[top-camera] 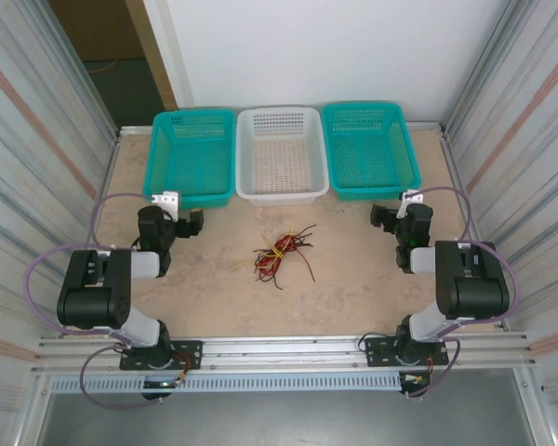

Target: Untangle the cables

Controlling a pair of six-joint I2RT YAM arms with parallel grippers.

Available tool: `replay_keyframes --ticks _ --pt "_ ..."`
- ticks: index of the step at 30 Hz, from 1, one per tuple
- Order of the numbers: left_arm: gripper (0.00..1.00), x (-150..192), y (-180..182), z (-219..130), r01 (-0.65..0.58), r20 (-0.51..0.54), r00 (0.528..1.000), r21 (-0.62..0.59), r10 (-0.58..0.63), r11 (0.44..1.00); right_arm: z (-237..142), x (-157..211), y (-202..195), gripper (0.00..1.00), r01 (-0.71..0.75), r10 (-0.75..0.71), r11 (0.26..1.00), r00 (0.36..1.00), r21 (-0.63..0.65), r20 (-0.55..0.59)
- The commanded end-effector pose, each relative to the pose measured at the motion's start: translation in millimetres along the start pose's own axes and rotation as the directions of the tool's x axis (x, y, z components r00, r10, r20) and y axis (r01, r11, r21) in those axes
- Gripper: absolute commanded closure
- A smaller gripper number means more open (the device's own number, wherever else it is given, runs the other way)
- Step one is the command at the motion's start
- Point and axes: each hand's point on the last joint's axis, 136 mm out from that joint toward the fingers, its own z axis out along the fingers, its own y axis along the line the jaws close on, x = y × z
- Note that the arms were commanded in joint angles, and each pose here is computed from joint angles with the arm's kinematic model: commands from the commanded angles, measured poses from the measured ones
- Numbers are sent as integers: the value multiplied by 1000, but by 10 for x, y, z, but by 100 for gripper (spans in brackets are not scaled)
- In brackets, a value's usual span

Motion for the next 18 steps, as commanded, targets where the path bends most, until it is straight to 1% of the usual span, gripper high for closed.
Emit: replay_keyframes --ticks 1,18 --pt "1 -106 2 -7 -3 33 999 14 3 1000 0 -87 -2 1 3 -3 1000 1000 3 27" --pt "1 -104 20 -5 4 36 999 25 -4 1000 -1 -77 -1 1 3 -4 1000 1000 3 25"
